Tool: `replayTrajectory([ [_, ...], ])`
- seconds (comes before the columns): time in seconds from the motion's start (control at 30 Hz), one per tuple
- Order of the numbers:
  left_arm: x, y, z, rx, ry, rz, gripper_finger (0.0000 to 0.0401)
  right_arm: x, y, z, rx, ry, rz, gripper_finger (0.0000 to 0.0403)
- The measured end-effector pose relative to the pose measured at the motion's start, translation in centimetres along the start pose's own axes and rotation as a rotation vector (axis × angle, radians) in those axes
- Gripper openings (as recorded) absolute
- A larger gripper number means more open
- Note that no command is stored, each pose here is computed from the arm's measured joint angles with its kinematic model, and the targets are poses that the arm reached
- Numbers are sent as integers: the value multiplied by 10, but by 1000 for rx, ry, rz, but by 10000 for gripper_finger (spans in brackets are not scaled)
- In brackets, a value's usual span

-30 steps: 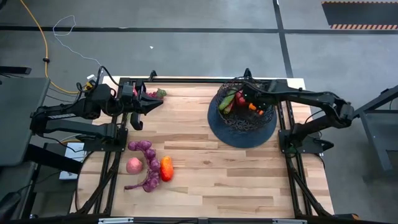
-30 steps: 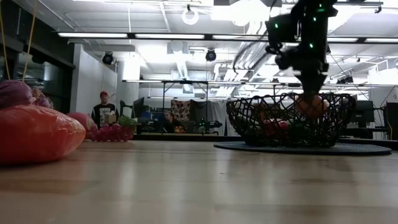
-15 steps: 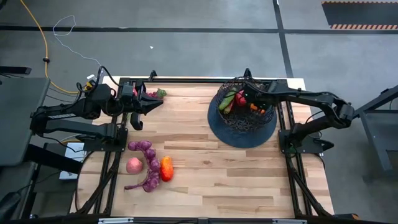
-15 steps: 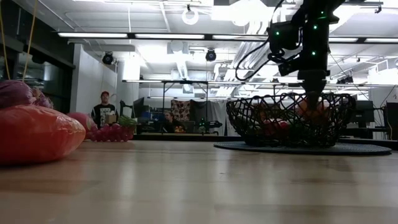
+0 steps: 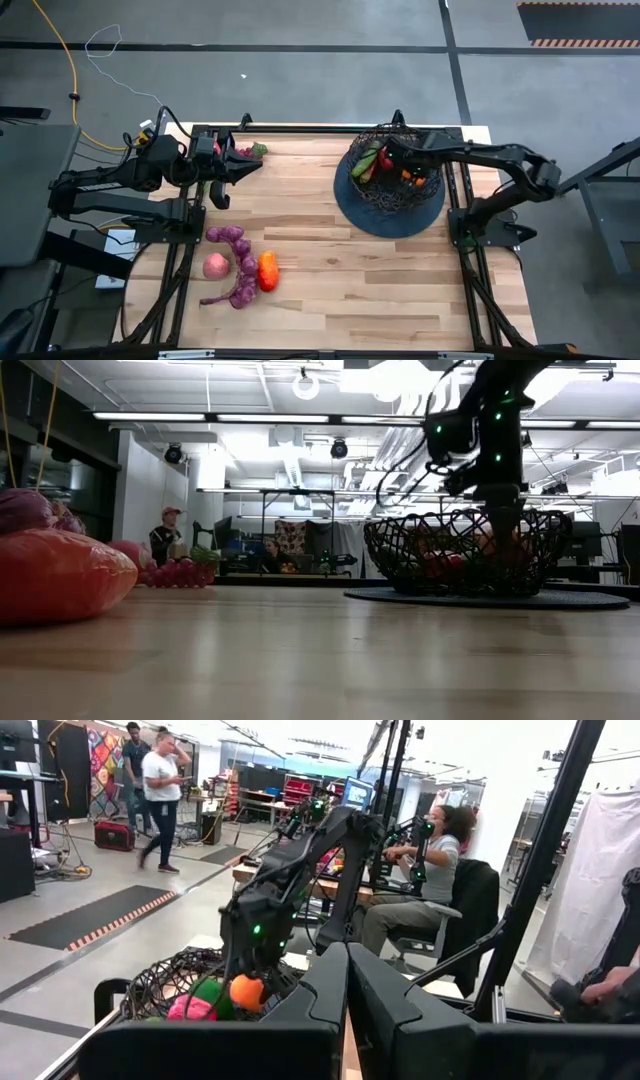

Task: Build produce basket
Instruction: Put the orange into the wire basket, then put the peach into the wire basket

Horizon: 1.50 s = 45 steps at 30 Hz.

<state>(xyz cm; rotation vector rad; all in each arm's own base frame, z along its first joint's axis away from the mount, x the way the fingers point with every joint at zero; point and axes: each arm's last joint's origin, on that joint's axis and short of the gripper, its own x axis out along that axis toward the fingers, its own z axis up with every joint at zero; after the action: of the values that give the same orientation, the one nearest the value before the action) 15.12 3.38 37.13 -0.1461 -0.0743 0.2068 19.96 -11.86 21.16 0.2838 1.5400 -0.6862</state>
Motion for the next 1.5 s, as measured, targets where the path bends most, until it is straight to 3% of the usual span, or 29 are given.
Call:
replayTrajectory([
  [0.23, 0, 0, 0, 0, 0, 0, 0, 19, 3, 9, -28, 75, -127, 297],
  [0.43, 0, 0, 0, 0, 0, 0, 0, 25, 5, 11, -45, 101, -125, 304],
  [0.7, 0, 0, 0, 0, 0, 0, 1, 25, 4, 8, -29, 121, -151, 392],
  [0.93, 0, 0, 0, 0, 0, 0, 1, -7, -4, 5, -85, 93, -123, 371],
  [1.07, 0, 0, 0, -2, 0, 0, 0, -46, -14, 8, -48, -51, -120, 371],
  [1.23, 0, 0, 0, -3, 0, 0, 0, -93, -26, 1, 165, -346, -59, 371],
  [1.4, 0, 0, -1, -3, 9, 1, 1, -108, -17, -6, 316, -747, 131, 371],
  [1.5, 0, 0, -1, -2, 14, 2, 0, -99, -1, -6, 369, -906, 349, 371],
])
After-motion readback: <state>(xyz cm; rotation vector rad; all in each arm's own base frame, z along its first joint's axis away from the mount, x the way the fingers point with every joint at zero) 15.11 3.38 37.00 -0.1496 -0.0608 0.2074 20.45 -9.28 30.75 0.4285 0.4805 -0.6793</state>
